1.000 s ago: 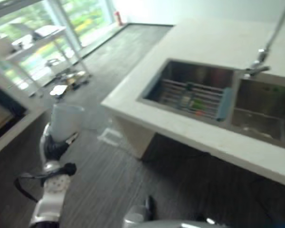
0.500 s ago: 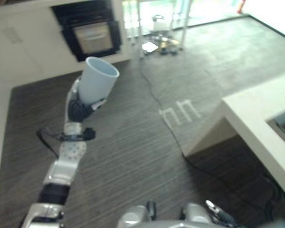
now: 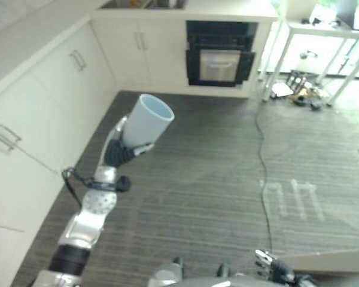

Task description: Place the dishes in the dishwasher.

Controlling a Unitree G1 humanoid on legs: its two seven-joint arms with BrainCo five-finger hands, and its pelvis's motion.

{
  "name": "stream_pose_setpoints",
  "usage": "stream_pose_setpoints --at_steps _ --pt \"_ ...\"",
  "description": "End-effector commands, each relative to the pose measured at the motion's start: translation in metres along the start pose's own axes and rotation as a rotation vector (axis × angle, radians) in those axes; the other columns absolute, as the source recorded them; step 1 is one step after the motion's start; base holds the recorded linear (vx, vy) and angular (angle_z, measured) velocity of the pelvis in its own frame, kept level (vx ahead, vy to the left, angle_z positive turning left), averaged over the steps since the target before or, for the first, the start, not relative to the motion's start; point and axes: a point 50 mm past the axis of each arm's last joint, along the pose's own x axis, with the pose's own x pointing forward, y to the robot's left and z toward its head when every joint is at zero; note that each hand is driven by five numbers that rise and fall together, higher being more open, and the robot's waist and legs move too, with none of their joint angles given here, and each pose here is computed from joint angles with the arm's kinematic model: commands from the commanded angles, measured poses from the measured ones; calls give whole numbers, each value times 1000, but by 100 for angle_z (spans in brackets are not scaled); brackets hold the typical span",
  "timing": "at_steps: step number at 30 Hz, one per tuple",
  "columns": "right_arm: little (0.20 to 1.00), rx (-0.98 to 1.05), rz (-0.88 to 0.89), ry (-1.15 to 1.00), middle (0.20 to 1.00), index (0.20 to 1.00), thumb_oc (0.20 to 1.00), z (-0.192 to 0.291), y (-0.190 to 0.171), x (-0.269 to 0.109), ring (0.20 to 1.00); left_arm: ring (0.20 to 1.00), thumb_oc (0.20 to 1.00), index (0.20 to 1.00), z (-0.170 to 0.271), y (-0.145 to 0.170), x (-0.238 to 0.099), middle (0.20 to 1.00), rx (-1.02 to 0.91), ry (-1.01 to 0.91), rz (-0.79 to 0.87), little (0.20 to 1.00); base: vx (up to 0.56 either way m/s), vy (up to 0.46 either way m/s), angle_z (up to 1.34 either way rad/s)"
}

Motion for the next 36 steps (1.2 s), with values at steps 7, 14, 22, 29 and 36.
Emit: stream_pose_setpoints --at_steps 7,14,22,29,36 --pt "1000 99 -51 2 1000 1000 1000 -13 -18 -11 1000 200 200 200 36 11 20 200 -74 -228 16 200 58 173 31" --pt "1000 87 24 22 1000 1000 1000 -22 -2 -6 1000 200 200 200 35 8 18 200 -54 -218 -5 200 91 114 -9" --pt "1000 39 25 86 1000 1000 1000 -30 -9 -12 1000 200 200 200 37 13 27 200 -64 -210 -10 200 48 -24 -22" --pt "1000 253 -253 148 1000 1000 1000 -51 -29 -22 1000 200 200 200 50 8 36 200 -181 -235 97 200 8 -24 -4" --pt "1000 78 -307 121 1000 1000 1000 -30 -29 -15 1000 200 200 200 46 9 36 200 -152 -206 137 200 58 -144 2"
